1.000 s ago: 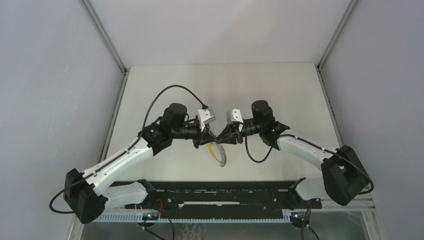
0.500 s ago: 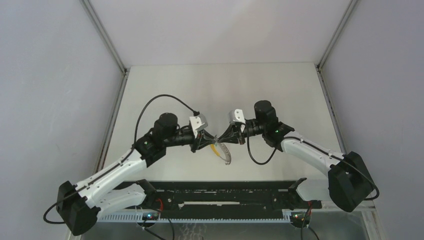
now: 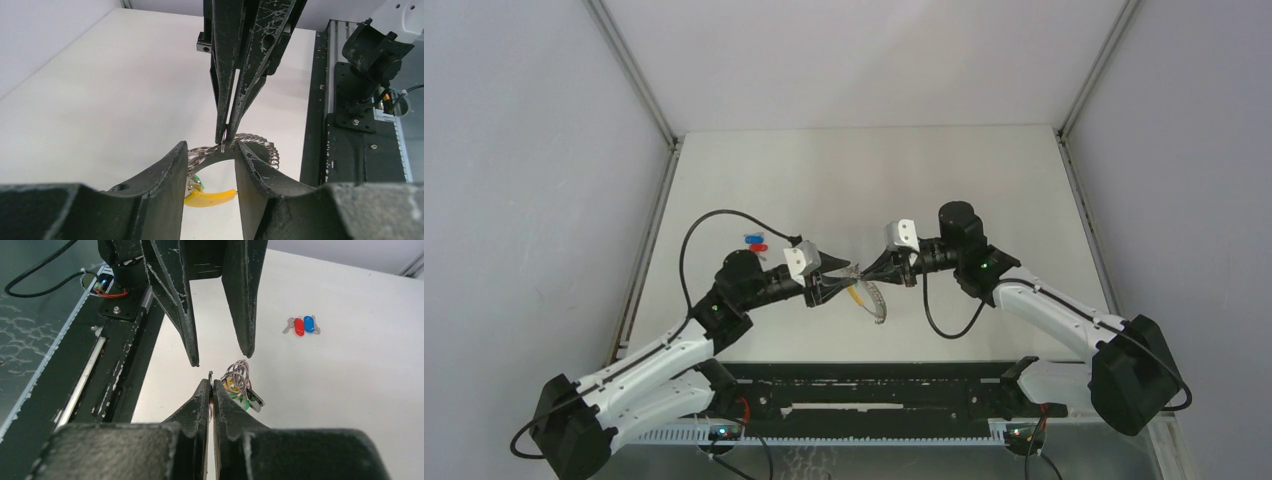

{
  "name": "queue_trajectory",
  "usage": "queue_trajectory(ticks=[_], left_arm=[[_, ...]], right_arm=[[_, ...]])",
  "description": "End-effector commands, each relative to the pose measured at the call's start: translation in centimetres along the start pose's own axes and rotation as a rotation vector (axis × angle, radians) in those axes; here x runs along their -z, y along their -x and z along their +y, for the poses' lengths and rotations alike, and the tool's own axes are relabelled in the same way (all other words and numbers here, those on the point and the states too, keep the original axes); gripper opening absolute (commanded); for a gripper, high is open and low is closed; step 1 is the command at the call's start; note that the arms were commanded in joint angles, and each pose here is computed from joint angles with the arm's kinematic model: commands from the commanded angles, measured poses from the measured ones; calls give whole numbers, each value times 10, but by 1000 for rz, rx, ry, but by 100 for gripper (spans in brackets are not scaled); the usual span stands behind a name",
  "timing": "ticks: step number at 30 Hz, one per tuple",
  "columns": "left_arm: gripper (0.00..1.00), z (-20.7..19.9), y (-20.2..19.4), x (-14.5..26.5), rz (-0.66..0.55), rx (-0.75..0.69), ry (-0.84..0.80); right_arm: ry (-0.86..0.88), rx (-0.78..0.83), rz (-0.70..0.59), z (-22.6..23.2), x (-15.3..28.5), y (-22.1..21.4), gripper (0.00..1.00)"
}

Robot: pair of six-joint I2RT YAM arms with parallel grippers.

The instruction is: Put the keys on the keyring

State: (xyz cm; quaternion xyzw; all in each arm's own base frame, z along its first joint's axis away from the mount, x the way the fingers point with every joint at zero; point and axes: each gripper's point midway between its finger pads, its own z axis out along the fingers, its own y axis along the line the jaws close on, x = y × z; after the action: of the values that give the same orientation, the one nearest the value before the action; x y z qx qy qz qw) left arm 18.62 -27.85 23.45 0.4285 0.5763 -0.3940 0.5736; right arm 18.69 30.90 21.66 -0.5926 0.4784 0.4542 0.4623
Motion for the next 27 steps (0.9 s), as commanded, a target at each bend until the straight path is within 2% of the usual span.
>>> queue_trajectory(ticks=[1,10,14,21,23,27], left_arm=[[44,7,13,3,-79,-77,40],[47,24,1,17,-83,-106,139],[49,40,-8,20,-69,-65,204],[57,84,-22,27,-7,39,412],[58,79,-20,24,-8,42,380],[61,52,-3,21,-112,-5,237]], right_arm=[[22,155,-60,-1,1,27,0],[8,349,-20,-7,5,25,0],[-29,403,28,-14,8,21,0],[-131,482,106,-31,19,19,0],[-133,483,110,-32,19,19,0],[-106,446,88,-30,18,17,0]])
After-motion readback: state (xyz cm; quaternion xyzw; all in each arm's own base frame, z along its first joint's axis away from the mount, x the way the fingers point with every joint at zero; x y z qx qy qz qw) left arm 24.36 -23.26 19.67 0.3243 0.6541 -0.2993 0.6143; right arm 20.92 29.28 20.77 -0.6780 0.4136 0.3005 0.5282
